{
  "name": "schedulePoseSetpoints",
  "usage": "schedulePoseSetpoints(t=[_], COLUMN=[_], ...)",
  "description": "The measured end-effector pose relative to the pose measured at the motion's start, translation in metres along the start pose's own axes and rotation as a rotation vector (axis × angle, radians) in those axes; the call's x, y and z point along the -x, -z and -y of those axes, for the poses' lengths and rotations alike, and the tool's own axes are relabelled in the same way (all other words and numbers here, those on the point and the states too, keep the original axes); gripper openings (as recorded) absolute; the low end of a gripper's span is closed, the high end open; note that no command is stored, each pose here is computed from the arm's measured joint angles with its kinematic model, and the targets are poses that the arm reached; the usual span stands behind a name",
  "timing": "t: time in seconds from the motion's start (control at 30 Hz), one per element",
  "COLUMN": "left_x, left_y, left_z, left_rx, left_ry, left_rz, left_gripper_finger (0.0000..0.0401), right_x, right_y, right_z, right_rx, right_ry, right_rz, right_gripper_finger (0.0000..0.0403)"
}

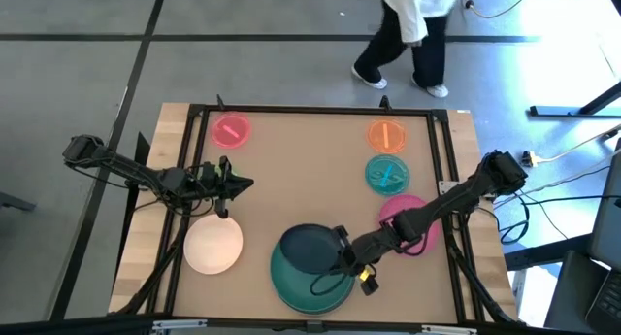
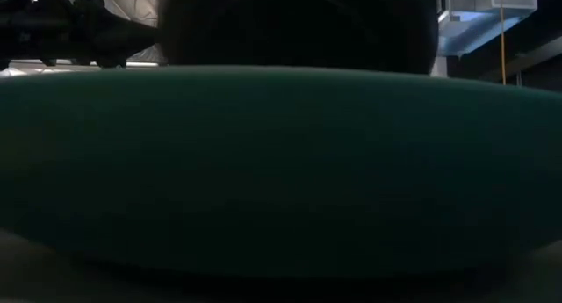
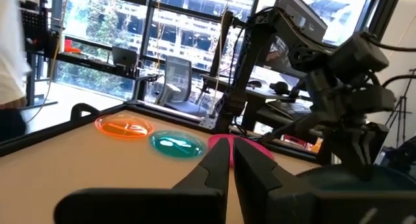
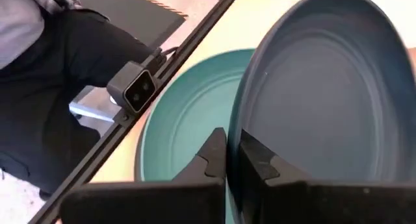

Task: Stack plastic plates
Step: Stack the black plate on top of the green plate

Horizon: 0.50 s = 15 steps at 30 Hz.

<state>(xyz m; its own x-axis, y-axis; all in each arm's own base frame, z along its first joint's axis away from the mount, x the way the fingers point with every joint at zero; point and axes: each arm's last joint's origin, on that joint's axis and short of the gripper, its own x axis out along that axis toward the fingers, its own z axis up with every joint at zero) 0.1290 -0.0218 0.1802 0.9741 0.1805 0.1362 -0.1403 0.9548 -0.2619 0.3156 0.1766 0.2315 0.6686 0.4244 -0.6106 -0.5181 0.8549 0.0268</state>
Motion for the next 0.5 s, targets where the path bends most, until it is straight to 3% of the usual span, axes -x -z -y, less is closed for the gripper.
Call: schedulePoseSetpoints(t=[0.3,0.5], left_x=[0.0,0.0], left_y=[0.0,0.0], left_z=[0.0,0.0], left_rx=[0.005,0.023], left_ry=[-0.01,-0.005], left_rz=[0.003,0.001], left_gripper_finger=[0.0015,0.0015], right_x=[-0.033,-0.04], right_y=[0.017,0.022], right_z=[-0.002,-0.002], right_rx=[-0.075,-0.113], right_ry=[-0.045,-0.061], right_rz=[-0.058,-0.069], right_gripper_finger=[0.0015,0.0057])
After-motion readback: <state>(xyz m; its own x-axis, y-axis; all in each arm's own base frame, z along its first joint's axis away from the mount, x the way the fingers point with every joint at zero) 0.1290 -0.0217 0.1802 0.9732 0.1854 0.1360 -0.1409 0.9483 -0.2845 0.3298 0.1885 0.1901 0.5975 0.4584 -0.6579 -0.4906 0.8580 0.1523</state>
